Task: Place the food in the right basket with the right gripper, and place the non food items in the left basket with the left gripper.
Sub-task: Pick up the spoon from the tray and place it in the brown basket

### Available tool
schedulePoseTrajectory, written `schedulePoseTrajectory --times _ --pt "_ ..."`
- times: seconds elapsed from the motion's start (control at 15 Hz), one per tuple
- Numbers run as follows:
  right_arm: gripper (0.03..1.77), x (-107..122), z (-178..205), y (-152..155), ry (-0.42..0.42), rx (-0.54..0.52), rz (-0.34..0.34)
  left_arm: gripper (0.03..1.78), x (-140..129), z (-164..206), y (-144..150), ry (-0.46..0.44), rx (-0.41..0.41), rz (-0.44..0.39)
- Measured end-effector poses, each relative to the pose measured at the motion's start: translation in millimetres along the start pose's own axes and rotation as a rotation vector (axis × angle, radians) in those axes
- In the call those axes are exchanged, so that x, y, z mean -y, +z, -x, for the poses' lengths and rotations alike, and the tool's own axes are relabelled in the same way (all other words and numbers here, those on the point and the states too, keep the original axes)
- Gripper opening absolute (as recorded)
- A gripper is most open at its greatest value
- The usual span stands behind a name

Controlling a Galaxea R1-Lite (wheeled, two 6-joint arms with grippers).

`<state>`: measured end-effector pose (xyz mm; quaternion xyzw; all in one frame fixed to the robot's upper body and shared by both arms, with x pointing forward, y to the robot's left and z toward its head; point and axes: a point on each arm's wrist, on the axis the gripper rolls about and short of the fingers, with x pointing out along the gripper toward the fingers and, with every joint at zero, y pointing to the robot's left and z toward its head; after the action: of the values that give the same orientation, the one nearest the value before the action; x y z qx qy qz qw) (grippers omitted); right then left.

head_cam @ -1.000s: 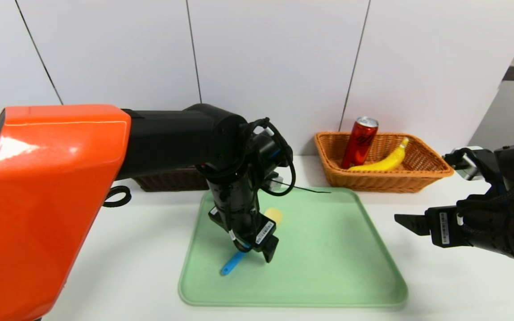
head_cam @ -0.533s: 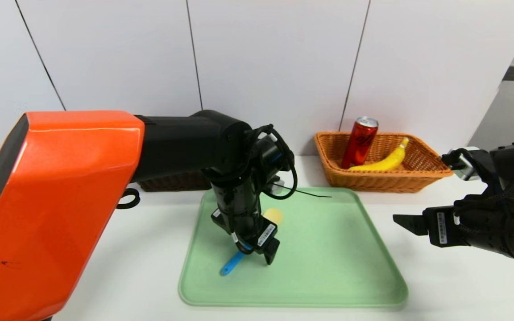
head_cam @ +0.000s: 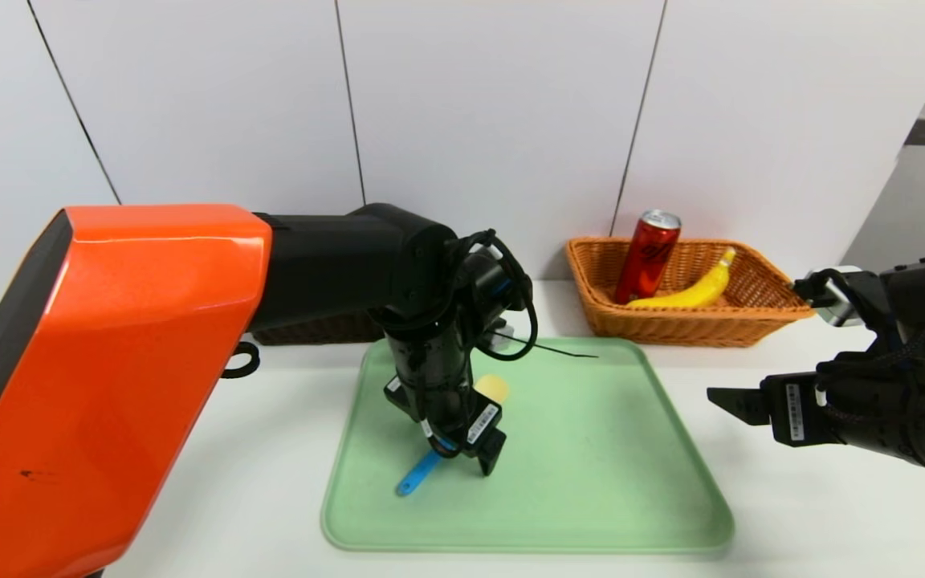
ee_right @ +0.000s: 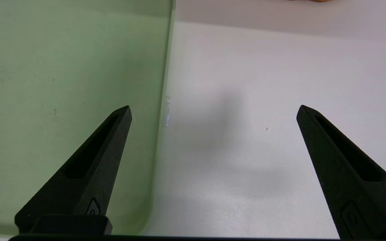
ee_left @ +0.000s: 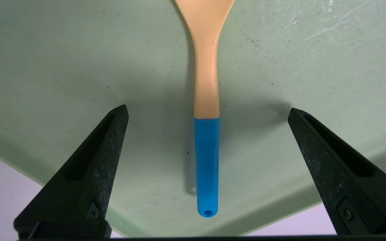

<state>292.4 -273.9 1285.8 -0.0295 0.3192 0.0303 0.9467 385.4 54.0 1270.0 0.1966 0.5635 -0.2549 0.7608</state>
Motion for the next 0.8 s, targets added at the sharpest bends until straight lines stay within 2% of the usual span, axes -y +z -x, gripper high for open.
schedulePoseTrajectory --times 0.07,0.13,0.33,0.53,0.67,0.8 --pt "1.70 0.0 0.0 0.0 0.000 0.000 0.000 1.69 0.0 -0.5 0.0 0.000 -0.001 0.000" --pt "1.70 0.0 0.0 0.1 0.000 0.000 0.000 1.60 0.2 -0.8 0.2 0.000 0.000 0.000" --pt "1.70 0.0 0.4 0.4 0.000 0.002 0.000 1.12 0.6 -3.6 2.6 -0.002 0.014 0.005" --pt "1.70 -0.2 1.1 0.3 0.001 0.004 0.000 0.80 0.9 -5.0 2.7 -0.001 0.011 0.006" --pt "1.70 -0.3 1.6 0.3 0.002 0.006 0.001 0.11 1.0 -5.2 2.1 -0.001 0.005 0.008" --pt "1.70 -0.2 1.8 1.3 0.002 0.009 -0.001 0.11 1.3 -4.5 1.1 -0.001 -0.003 0.006"
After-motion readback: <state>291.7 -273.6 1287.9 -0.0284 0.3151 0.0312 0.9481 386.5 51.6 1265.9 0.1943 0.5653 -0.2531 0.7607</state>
